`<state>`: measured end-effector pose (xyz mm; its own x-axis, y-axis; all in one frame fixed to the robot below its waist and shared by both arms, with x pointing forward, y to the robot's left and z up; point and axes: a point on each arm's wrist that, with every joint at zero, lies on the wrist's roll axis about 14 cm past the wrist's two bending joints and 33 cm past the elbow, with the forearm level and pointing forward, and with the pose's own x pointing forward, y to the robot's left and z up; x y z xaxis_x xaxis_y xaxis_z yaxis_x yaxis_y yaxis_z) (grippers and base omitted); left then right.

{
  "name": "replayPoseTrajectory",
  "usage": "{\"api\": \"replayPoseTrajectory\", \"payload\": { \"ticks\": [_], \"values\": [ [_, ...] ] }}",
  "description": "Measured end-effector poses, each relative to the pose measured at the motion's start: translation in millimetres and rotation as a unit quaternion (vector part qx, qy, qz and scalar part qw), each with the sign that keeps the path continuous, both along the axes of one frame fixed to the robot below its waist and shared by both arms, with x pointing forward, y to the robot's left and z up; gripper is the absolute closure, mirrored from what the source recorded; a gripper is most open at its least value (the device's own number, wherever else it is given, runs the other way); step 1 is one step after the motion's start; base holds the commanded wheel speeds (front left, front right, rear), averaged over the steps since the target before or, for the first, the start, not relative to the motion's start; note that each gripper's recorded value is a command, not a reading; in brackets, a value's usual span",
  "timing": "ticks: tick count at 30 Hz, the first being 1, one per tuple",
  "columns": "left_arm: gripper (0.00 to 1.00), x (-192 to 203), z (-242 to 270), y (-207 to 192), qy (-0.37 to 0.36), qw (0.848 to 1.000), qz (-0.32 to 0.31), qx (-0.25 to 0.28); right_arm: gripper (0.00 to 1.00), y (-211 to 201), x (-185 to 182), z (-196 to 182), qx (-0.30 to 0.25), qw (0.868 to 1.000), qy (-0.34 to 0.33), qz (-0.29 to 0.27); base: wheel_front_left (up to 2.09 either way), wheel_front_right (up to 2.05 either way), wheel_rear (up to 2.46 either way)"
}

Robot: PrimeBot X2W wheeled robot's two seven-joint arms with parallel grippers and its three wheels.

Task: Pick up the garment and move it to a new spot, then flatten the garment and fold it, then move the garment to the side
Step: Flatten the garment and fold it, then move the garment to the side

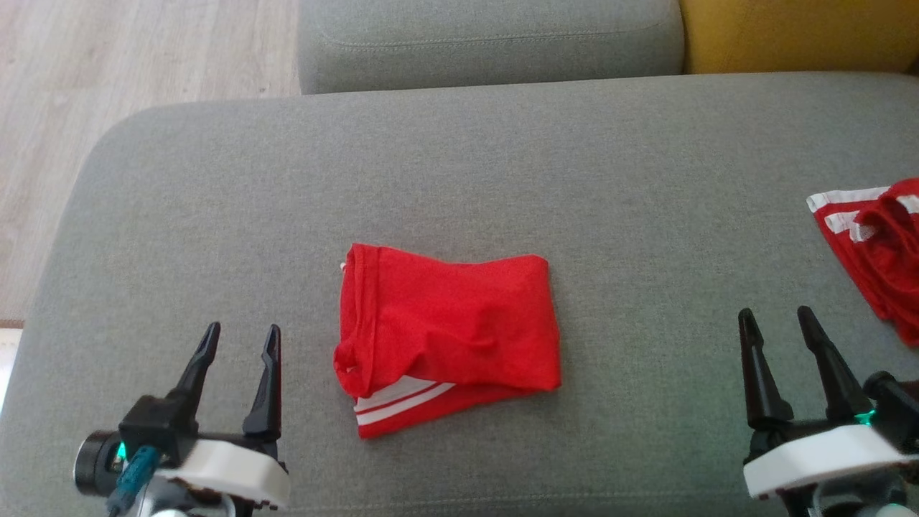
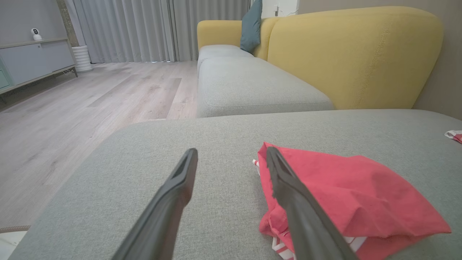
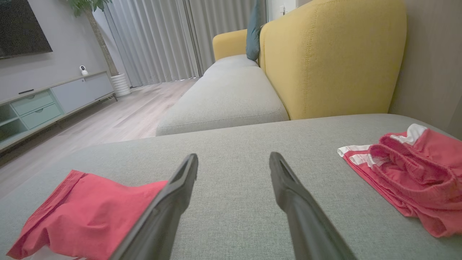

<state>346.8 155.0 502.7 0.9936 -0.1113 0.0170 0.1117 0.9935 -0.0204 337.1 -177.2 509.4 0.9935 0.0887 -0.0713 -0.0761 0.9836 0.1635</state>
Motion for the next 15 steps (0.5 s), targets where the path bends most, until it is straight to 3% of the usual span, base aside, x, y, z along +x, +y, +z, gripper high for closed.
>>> {"api": "replayPoseTrajectory", "payload": {
  "ticks": [15],
  "values": [
    [0.00,1.4,-1.5,2.3,0.003,1.000,0.006,0.000,0.00,0.1,0.5,-2.4,0.004,1.000,0.004,-0.003,0.00,0.00,0.00]
  ]
}}
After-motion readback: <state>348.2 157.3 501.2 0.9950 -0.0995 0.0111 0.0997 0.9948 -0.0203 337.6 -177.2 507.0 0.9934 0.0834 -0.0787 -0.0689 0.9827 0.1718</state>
